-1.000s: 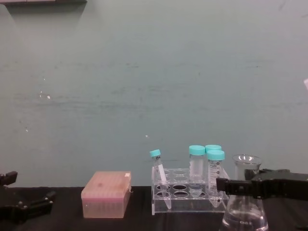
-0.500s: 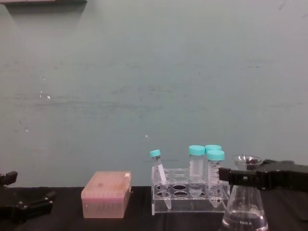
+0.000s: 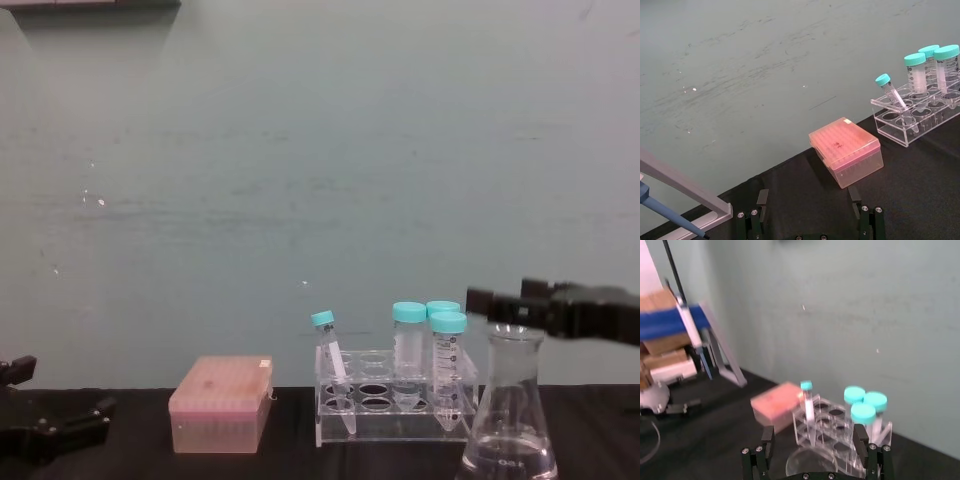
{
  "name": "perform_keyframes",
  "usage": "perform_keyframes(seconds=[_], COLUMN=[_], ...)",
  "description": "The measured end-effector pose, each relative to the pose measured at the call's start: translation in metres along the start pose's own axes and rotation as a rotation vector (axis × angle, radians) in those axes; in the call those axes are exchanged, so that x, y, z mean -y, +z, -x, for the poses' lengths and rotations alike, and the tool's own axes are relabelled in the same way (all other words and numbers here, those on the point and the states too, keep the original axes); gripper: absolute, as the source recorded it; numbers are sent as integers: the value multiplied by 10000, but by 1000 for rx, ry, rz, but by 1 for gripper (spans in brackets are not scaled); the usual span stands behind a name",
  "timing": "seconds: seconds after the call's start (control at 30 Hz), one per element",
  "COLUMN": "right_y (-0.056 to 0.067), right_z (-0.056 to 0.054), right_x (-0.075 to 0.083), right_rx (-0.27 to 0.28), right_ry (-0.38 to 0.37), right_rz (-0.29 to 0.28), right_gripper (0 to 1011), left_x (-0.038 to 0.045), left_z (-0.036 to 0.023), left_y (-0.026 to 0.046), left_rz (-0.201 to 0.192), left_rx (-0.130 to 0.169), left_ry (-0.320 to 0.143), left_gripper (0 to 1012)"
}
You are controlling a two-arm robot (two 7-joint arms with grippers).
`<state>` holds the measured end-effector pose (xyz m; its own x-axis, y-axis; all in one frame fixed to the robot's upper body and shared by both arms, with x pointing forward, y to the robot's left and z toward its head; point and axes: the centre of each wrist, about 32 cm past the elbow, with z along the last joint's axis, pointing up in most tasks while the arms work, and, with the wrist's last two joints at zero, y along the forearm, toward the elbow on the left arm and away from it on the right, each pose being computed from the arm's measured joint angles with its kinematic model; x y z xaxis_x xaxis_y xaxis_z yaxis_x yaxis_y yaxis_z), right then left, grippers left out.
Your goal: Pick up the beaker with the right gripper, shake it three times, and then put it down.
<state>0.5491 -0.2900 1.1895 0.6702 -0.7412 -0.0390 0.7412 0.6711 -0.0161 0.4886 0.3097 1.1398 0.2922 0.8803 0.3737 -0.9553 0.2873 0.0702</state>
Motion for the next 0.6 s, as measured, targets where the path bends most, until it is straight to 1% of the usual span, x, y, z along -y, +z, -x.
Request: perform_keyframes(seconds=[0.03,0.1,0.13,0.17,0.2,0.23,0.27,0.33,0.37,0.43,0.47,0.53,0.57,0.6], right_y=[1,2,1,0,-1,0,1,1,-3,-16,-35,-58,-86,-98], right_z=[-13,-26,-29,-29,-28,-22,-19,-13,-7,0,9,18,31,37], right_x=[4,12,14,16,19,26,28,32,39,48,61,74,86,92], right_rx=[-8,-10,-8,-1,14,53,74,133,188,230,264,285,295,297], right_ry=[-3,-15,-39,-64,-95,-170,-204,-285,-367,-430,-482,-518,-545,-555], right_rz=[-31,-63,-90,-100,-107,-107,-103,-80,-50,-13,26,59,89,103], right_gripper=[1000,1000,1000,1000,1000,1000,1000,1000,1000,1000,1000,1000,1000,1000], left_x=[0,0,0,0,0,0,0,0,0,0,0,0,0,0], left_z=[0,0,0,0,0,0,0,0,0,0,0,0,0,0], left_y=[0,0,0,0,0,0,0,0,0,0,0,0,0,0], left_rz=[0,0,0,0,0,0,0,0,0,0,0,0,0,0], left_rx=[0,0,0,0,0,0,0,0,0,0,0,0,0,0], left_ry=[0,0,0,0,0,0,0,0,0,0,0,0,0,0], left_gripper=[1000,1000,1000,1000,1000,1000,1000,1000,1000,1000,1000,1000,1000,1000])
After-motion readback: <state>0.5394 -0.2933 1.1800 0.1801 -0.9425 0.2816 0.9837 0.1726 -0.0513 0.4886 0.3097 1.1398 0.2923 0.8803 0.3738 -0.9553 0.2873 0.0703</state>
